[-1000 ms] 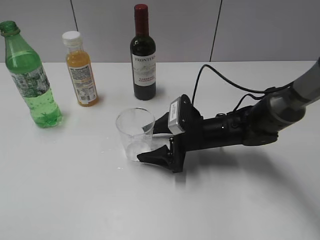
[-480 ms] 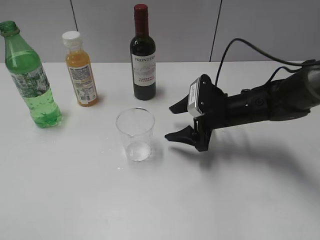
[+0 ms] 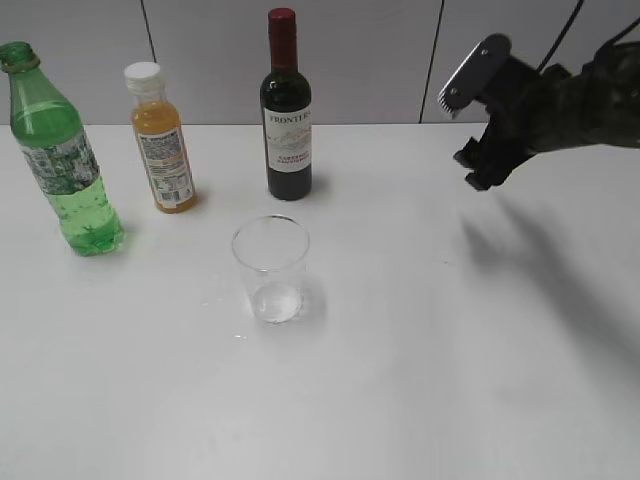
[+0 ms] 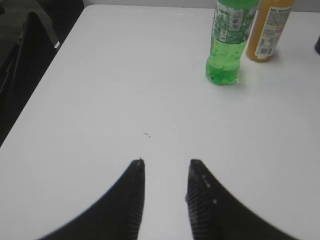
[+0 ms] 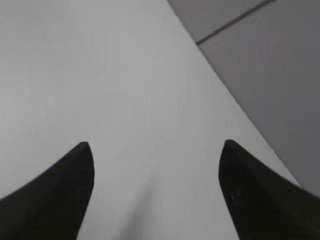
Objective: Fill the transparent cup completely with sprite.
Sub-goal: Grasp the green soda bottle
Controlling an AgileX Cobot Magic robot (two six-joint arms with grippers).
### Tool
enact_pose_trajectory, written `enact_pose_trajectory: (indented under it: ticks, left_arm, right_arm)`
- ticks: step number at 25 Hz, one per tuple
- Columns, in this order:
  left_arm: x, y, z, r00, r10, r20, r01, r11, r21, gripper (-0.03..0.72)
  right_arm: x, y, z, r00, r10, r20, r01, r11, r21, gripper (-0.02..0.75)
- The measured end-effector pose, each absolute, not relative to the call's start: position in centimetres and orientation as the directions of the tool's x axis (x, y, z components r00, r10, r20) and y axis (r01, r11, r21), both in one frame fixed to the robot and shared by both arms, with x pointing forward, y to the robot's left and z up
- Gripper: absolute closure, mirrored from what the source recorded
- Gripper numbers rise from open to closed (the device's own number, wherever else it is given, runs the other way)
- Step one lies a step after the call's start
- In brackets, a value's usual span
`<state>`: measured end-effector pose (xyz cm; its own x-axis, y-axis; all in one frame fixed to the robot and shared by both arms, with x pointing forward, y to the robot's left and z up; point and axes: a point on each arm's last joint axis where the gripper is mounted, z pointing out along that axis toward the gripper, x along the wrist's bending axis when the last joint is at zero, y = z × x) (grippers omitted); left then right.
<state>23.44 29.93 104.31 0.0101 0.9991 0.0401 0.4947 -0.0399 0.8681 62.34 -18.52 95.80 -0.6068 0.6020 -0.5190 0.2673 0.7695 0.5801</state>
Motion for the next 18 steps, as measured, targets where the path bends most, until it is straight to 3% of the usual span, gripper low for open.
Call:
enact_pose_trajectory:
  ticks: [4,8,10,15,18]
  left_arm:
    - [23.4,29.9,104.3,0.010,0.999,0.040,0.495,-0.040,0.868,0.451]
    - [23.4,29.9,104.3,0.010,0.999,0.040,0.495,-0.040,0.868,0.451]
    - [23.4,29.9,104.3,0.010,0.999,0.040,0.495,-0.040,0.868,0.451]
    - [23.4,29.9,104.3,0.010,0.999,0.040,0.495,-0.040,0.868,0.451]
    - [23.4,29.9,104.3,0.010,0.999,0.040,0.495,-0.040,0.868,0.451]
  right_arm:
    - [63.6,-20.1,99.5,-0.380,0.800,-0.465,0.464,0.599,0.652,0.146]
    - [64.8,-22.1,102.5,-0.166,0.910,-0.379,0.620,0.395,0.678,0.147]
    - [64.9,-23.3,103.5,-0.123,0.938,-0.325,0.693,0.315,0.648,0.147]
    - [65.0,-26.5,105.7,-0.049,0.999,0.008,0.825,0.036,0.564,0.148]
    - [64.3,-28.4,106.5,-0.031,0.998,0.054,0.886,0.003,0.463,0.148]
